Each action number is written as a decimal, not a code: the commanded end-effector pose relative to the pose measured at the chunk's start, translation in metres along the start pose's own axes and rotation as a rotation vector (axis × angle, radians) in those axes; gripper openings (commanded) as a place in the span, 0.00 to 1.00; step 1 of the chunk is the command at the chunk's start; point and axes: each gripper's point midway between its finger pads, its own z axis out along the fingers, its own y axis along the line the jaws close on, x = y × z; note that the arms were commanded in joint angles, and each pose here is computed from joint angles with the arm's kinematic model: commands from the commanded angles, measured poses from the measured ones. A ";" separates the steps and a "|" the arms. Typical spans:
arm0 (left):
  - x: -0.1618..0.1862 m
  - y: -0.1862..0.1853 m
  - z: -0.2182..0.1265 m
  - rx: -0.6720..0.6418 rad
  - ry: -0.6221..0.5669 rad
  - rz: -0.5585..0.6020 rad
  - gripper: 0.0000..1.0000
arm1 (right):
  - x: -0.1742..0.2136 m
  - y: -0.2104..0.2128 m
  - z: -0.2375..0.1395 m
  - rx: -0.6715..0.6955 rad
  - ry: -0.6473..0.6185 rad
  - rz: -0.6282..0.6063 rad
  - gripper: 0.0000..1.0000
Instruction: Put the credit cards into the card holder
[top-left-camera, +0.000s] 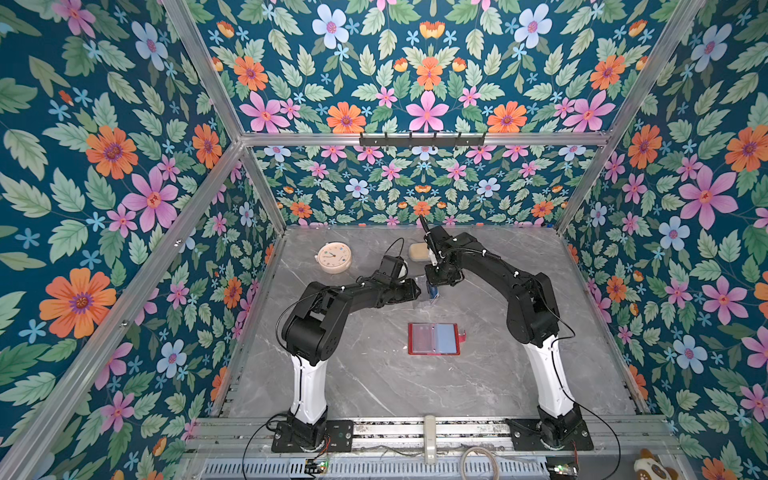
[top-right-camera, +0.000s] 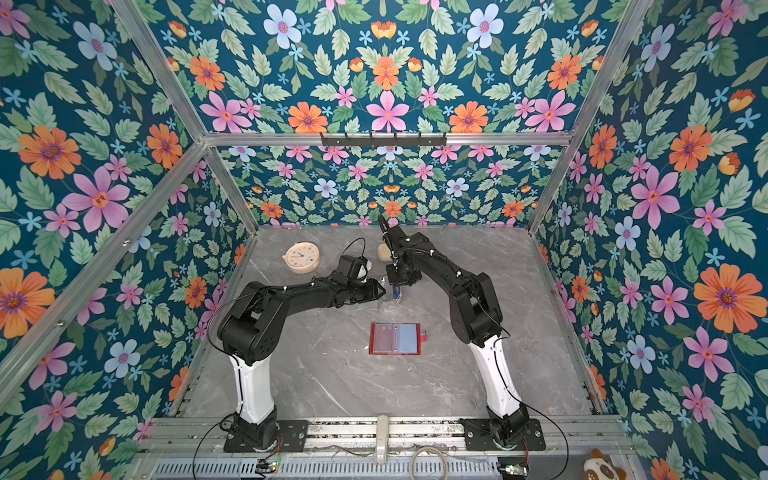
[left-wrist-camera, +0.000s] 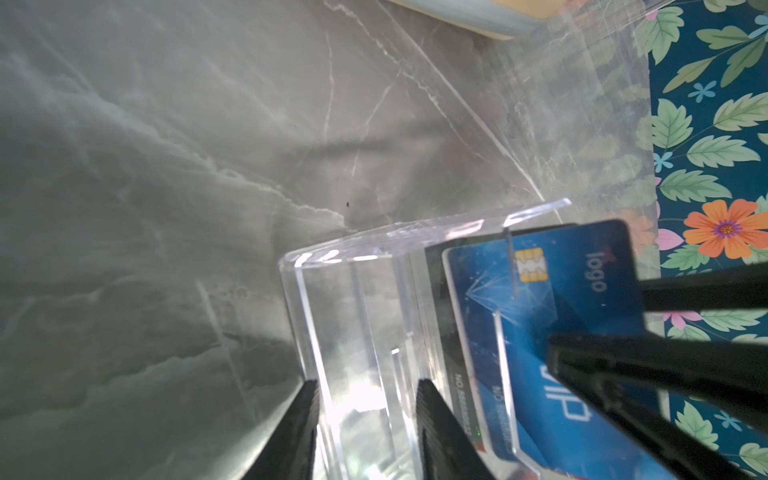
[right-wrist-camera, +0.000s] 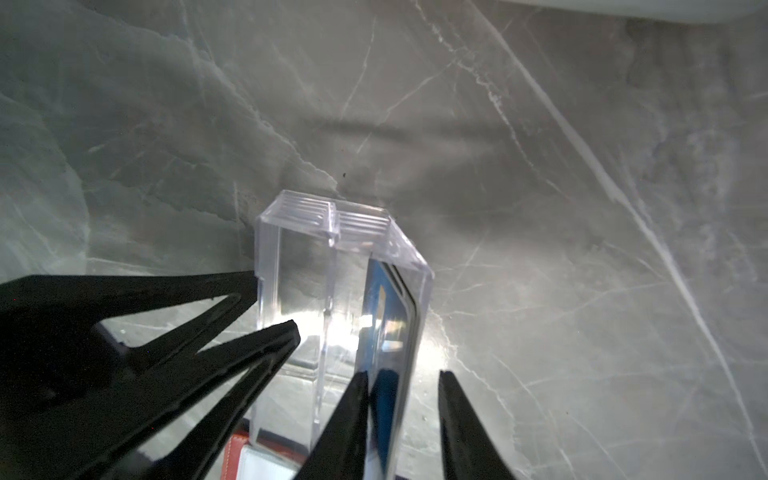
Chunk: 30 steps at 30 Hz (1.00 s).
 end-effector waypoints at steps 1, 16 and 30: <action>0.009 0.012 0.000 -0.050 0.030 -0.014 0.41 | 0.002 -0.004 -0.008 0.024 0.003 -0.010 0.31; 0.009 0.012 0.001 -0.044 0.032 -0.015 0.41 | 0.003 0.004 -0.001 -0.016 0.019 -0.011 0.33; 0.010 0.012 0.002 -0.045 0.032 -0.017 0.41 | 0.004 0.002 0.014 -0.001 0.041 0.009 0.35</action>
